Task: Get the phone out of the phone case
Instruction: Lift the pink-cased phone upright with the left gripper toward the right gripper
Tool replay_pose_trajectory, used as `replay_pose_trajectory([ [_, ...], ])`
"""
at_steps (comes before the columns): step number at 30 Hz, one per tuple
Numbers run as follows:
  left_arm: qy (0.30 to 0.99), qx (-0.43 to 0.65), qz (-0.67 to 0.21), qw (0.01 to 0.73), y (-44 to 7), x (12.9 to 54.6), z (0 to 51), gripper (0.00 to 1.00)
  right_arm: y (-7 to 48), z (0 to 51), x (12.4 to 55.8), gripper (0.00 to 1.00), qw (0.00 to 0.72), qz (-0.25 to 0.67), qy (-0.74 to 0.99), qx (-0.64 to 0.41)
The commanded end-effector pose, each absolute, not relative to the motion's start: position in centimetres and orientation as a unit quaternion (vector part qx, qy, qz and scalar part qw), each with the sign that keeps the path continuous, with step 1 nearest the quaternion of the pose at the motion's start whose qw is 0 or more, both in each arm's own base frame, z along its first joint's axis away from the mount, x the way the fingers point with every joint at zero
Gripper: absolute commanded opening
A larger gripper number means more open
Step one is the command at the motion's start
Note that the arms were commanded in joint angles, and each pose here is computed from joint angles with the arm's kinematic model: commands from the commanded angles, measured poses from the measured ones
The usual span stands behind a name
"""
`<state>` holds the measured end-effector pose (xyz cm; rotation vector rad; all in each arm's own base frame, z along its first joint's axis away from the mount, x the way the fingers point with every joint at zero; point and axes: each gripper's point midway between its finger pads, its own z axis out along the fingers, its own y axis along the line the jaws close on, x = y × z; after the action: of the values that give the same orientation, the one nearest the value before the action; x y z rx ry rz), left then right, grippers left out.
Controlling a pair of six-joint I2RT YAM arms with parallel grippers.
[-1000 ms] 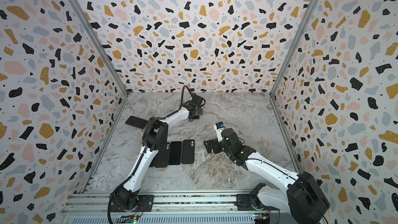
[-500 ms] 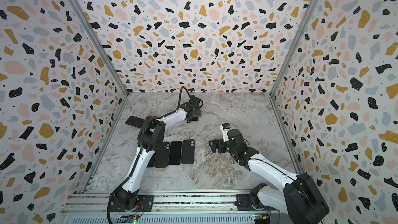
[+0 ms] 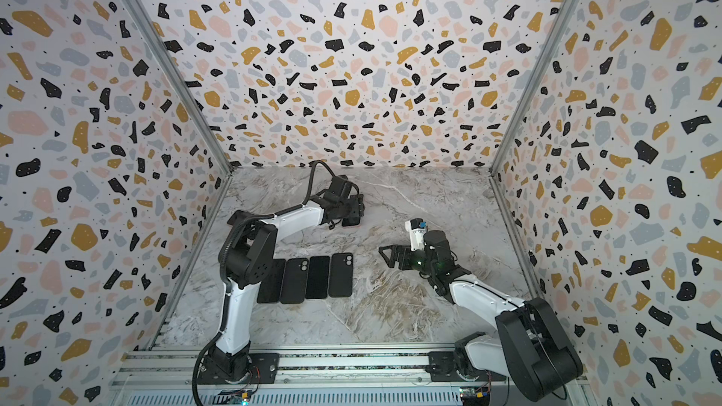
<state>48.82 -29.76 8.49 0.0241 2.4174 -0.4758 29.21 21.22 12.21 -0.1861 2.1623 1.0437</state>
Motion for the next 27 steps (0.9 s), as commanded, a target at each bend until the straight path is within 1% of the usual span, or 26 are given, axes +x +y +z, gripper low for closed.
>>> replay_pose_trajectory([
  [1, 0.883, 0.006, -0.271, 0.384, -32.5, 48.2, 14.8, 0.56, 22.3, 14.4, 29.6, 0.92, 0.372, 0.452, 0.807, -0.074],
  [7, 0.863, -0.001, -0.311, 0.399, -34.0, 44.5, 17.5, 0.55, 23.1, 15.5, 30.1, 0.84, 0.381, 0.478, 0.789, -0.059],
  [14, 0.841, -0.031, -0.343, 0.418, -34.3, 41.2, 19.1, 0.53, 23.9, 16.7, 30.5, 0.79, 0.399, 0.486, 0.777, -0.039],
  [20, 0.832, -0.033, -0.350, 0.430, -35.2, 39.0, 20.2, 0.52, 24.3, 16.5, 30.8, 0.71, 0.390, 0.493, 0.778, -0.023],
  [27, 0.824, -0.034, -0.362, 0.435, -36.2, 37.3, 20.5, 0.51, 24.5, 16.2, 30.8, 0.67, 0.386, 0.497, 0.777, -0.010],
])
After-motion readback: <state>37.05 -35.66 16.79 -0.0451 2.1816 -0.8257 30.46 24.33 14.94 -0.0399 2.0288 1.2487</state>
